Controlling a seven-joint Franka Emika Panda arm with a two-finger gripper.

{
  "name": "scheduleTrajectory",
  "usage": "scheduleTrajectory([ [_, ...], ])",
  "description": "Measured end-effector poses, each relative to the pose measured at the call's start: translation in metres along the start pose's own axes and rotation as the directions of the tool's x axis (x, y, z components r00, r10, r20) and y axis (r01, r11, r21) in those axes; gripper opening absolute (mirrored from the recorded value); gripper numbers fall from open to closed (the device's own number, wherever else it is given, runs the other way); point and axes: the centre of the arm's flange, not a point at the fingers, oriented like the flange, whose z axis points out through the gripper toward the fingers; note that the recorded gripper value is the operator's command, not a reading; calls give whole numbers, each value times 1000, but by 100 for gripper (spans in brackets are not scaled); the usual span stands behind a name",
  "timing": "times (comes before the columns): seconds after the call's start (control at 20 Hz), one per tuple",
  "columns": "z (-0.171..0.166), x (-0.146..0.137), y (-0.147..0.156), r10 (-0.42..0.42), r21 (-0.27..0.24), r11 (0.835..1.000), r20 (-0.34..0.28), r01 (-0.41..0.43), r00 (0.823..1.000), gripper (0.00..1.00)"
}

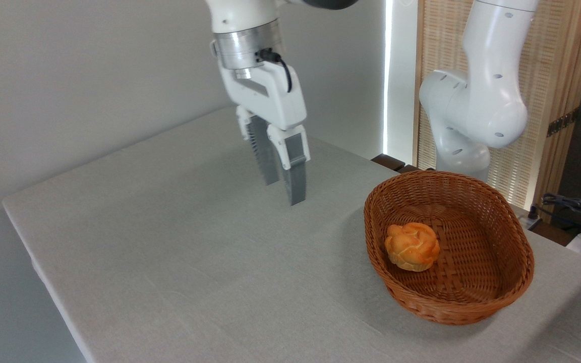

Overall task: Put bread into the basket
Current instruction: 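Open the gripper to release the roll and raise it away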

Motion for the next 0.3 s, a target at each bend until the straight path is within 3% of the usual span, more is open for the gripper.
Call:
scheduleTrajectory([
  [0.05, 0, 9, -7, -53, 0, 999, -1, 53, 999, 100],
  [0.3, -4, 38, -30, -161, -54, 986, -56, 158, 985, 100],
])
